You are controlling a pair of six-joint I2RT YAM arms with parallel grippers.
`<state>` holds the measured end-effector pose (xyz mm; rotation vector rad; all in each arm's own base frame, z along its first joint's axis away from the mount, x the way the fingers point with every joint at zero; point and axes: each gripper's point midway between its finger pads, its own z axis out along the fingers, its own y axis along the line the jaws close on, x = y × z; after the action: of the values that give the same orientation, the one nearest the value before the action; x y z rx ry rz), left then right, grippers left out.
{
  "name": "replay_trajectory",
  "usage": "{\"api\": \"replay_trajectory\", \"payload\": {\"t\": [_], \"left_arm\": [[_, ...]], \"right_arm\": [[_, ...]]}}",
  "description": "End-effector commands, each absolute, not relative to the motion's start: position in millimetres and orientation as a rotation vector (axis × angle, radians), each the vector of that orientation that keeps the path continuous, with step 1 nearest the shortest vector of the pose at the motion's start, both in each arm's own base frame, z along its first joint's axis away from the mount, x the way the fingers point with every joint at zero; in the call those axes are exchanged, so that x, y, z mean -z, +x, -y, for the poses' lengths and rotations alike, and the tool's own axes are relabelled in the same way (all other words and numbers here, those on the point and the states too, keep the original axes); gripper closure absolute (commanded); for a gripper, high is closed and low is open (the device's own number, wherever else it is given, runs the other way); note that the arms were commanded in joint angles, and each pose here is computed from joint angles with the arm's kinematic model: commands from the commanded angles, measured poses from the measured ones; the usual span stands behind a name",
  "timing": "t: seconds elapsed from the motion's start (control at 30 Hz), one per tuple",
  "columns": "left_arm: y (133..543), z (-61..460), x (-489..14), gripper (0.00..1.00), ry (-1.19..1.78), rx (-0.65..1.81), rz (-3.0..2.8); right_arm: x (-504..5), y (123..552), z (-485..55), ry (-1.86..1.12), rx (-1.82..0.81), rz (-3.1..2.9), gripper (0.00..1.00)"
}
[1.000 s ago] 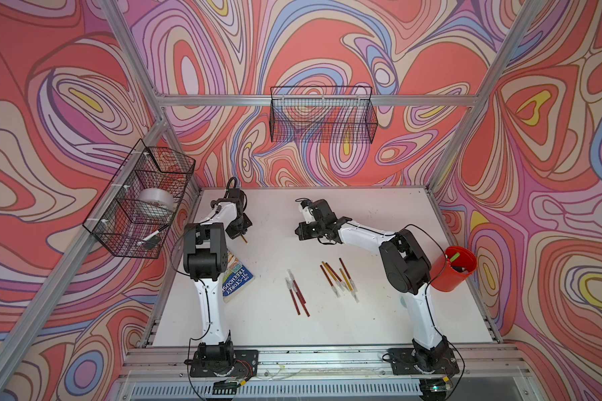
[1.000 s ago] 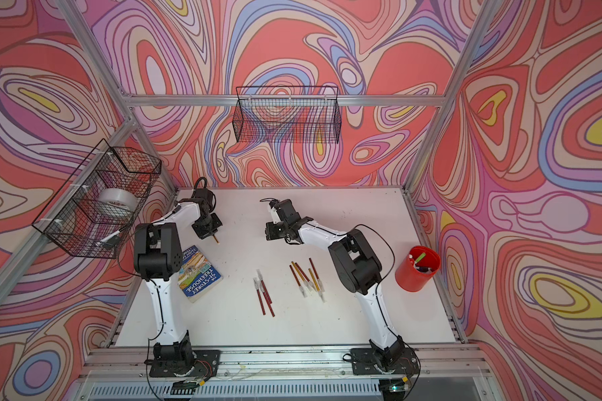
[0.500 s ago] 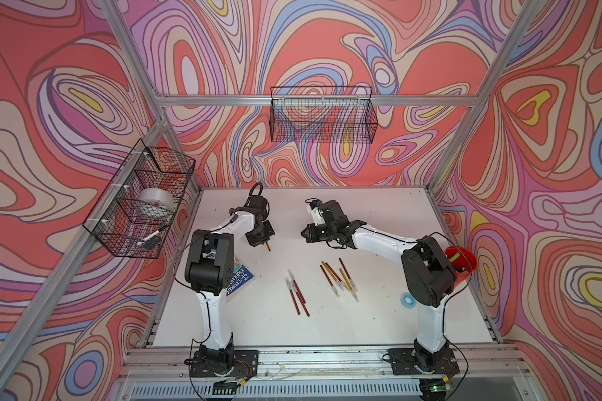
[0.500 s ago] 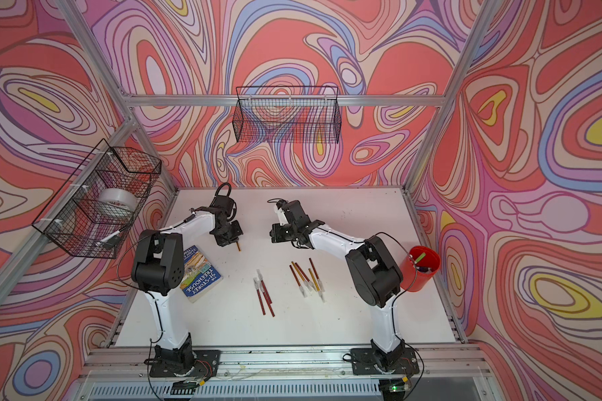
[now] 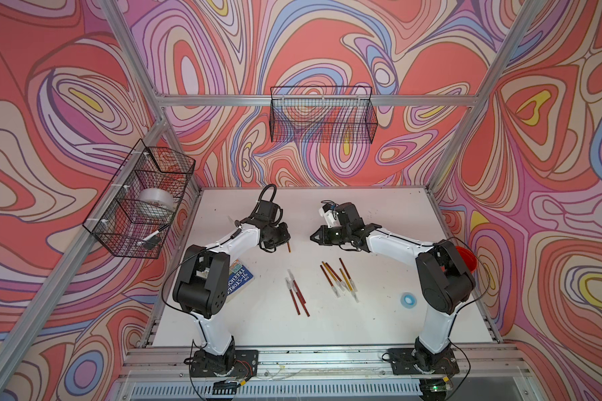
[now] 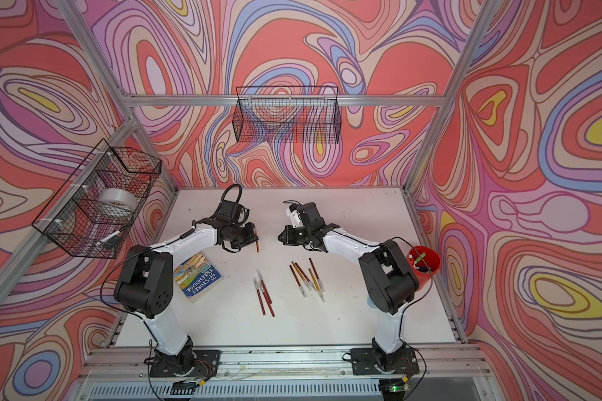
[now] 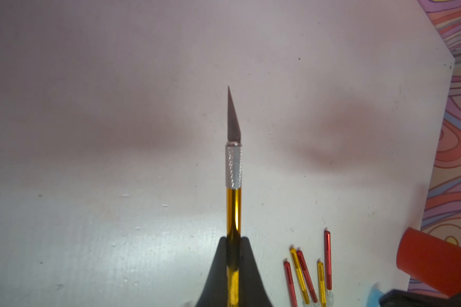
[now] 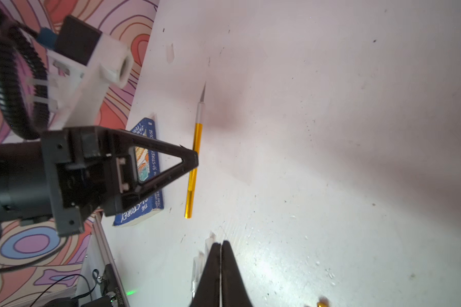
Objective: Remove protective caps from carving knives
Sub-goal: Pick up the carving knife from the center of the board.
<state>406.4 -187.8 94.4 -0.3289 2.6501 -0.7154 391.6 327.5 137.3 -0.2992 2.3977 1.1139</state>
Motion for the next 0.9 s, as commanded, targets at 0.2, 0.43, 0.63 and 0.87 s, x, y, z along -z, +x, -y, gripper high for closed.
{"api": "replay_trajectory", "payload": {"t": [0.2,0.43,0.63,0.87], "left_arm": [[390,234,-146,1.0,-0.146,0.907,-2.536],[380,246,-161,1.0,-0.087,0.946,-2.512],[374,253,-168,1.0,-0.055,0.963,-2.509],[369,257,-179,1.0,-0.033,0.968,-2.488]], "right_arm": [[-174,388,-342,-0.361,-1.286,-2.305,0.72],[-183,393,-346,-0.378,-1.299,-2.281,0.65],[-182,399,-348,-0.37,-1.293,-2.286,0.66],[-179,404,-346,-0.357,-1.243,-2.304,0.65]]}}
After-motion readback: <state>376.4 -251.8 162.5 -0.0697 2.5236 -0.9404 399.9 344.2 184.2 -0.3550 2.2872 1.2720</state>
